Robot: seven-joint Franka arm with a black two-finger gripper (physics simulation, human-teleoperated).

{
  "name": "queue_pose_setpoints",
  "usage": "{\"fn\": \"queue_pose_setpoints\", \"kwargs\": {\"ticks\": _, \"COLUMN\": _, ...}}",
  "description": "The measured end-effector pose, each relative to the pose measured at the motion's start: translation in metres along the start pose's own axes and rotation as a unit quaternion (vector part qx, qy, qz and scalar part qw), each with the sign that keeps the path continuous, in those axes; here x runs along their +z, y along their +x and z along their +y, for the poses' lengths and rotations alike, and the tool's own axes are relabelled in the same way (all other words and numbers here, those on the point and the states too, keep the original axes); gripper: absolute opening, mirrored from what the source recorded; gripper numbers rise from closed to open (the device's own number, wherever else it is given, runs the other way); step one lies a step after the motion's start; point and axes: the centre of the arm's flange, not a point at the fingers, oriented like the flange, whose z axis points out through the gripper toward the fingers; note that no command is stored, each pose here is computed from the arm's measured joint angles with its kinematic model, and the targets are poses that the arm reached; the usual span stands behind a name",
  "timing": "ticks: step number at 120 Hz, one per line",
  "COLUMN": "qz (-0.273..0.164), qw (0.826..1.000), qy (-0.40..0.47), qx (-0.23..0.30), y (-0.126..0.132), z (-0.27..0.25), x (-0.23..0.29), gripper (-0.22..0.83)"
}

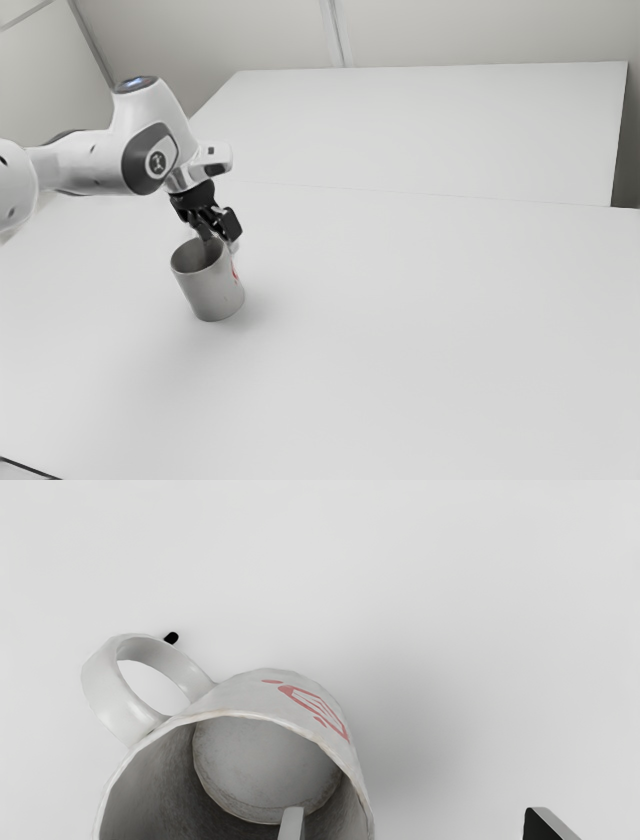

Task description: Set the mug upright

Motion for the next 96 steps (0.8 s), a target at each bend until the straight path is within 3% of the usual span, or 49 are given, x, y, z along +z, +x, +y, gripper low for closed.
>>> {"fn": "queue_pose_setpoints", "kwargs": {"ticks": 30, "qz": 0.029, "qw": 1.000, "qy": -0.003, "qx": -0.006, "y": 0.060, "z": -0.005, "x": -0.106, "gripper": 0.57}}
{"fn": "queue_pose_setpoints", "kwargs": {"ticks": 52, "qz": 0.014, "qw": 0.999, "qy": -0.003, "qx": -0.039, "y": 0.057, "z": -0.028, "x": -0.156, "gripper": 0.60}}
{"fn": "queue_pose_setpoints", "kwargs": {"ticks": 96, "qz": -0.035, "qw": 0.997, "qy": -0.015, "qx": -0.061, "y": 0.043, "z": -0.024, "x": -0.159, "gripper": 0.61}}
